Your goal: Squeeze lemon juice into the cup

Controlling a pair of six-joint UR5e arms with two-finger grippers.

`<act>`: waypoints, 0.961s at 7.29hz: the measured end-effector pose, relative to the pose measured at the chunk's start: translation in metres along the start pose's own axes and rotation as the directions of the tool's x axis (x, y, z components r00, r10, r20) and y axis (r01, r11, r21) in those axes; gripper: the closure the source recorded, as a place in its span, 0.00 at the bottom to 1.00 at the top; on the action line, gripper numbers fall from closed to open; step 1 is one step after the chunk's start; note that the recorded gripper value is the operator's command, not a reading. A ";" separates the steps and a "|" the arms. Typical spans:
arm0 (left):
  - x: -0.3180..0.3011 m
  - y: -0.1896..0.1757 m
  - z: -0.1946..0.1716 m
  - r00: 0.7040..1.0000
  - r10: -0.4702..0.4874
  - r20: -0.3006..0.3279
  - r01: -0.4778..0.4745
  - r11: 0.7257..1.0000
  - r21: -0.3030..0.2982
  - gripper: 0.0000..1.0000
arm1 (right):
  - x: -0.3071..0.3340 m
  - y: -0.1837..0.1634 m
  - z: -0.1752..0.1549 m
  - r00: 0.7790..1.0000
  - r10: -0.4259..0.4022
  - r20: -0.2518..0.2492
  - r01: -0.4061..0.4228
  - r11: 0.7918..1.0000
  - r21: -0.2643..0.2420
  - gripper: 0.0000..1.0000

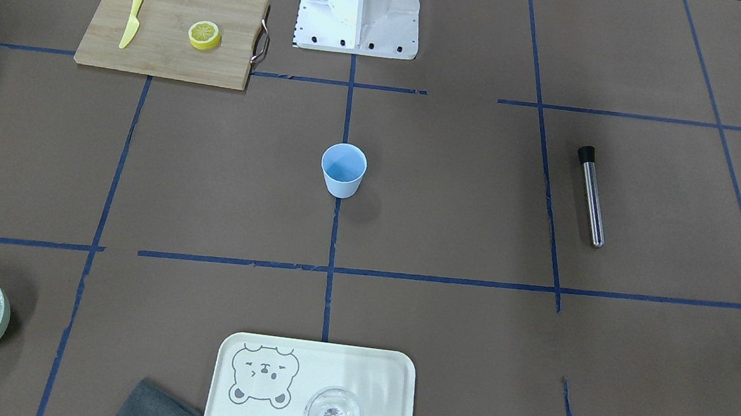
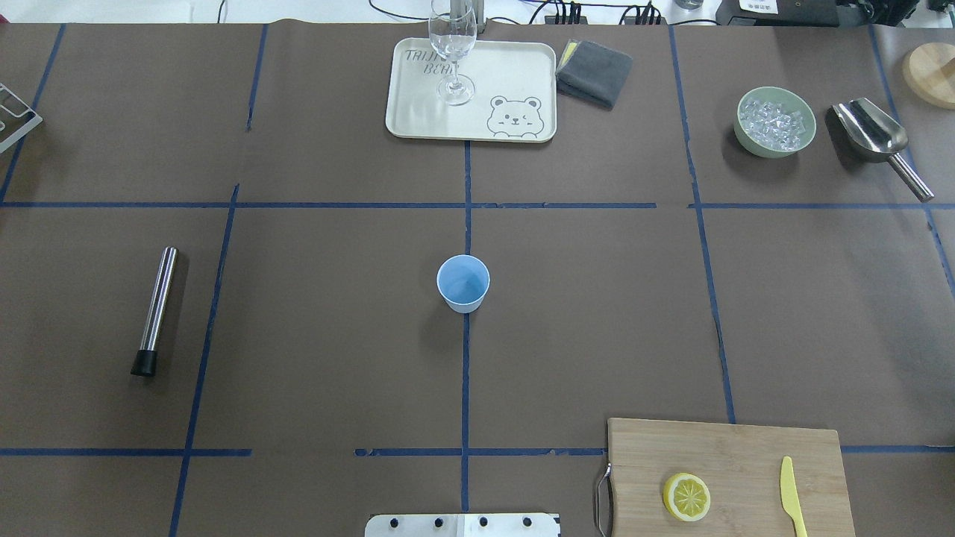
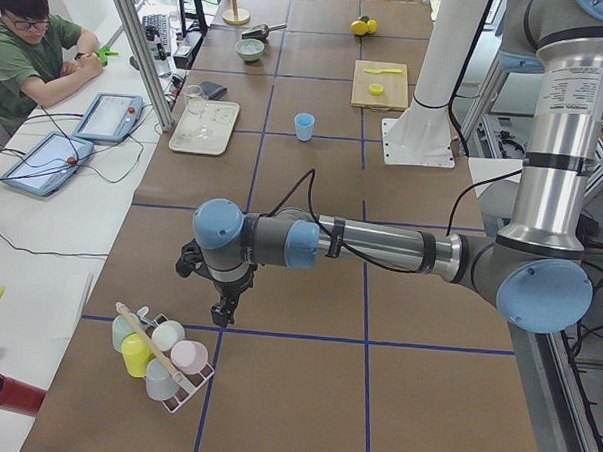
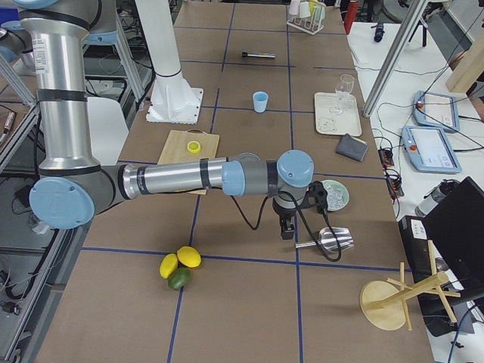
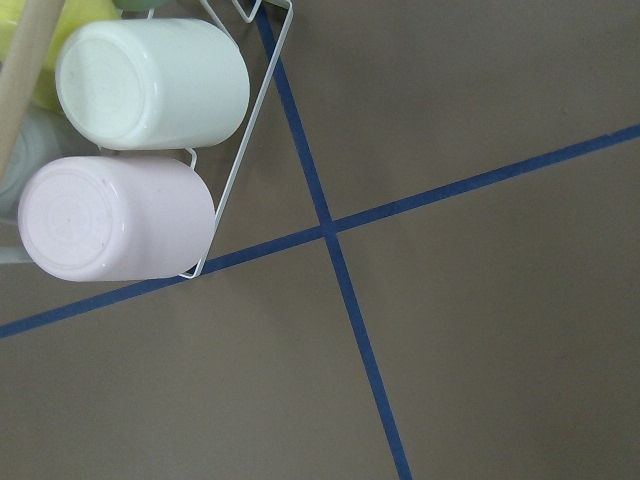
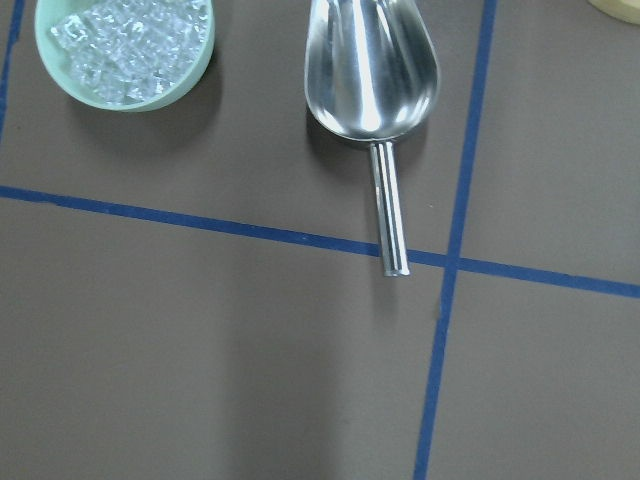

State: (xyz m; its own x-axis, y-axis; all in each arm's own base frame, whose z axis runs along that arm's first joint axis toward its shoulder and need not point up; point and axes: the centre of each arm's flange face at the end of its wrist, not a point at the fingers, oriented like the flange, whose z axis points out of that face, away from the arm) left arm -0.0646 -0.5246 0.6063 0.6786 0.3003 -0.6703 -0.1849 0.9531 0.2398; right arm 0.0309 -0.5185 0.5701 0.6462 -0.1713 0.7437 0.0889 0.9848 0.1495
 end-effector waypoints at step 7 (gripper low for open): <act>0.022 -0.027 -0.022 1.000 0.014 0.011 -0.014 0.999 0.044 0.00 | -0.305 0.028 0.027 0.982 0.172 0.077 -0.177 0.983 0.054 0.00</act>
State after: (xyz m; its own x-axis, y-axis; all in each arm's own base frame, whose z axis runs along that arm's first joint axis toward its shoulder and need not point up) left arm -0.0609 -0.5432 0.5695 0.6837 0.3128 -0.6593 -0.1631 0.9461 0.2798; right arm -0.1838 -0.4398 0.3652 0.5917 -0.0009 0.8061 -0.0679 0.9964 0.0510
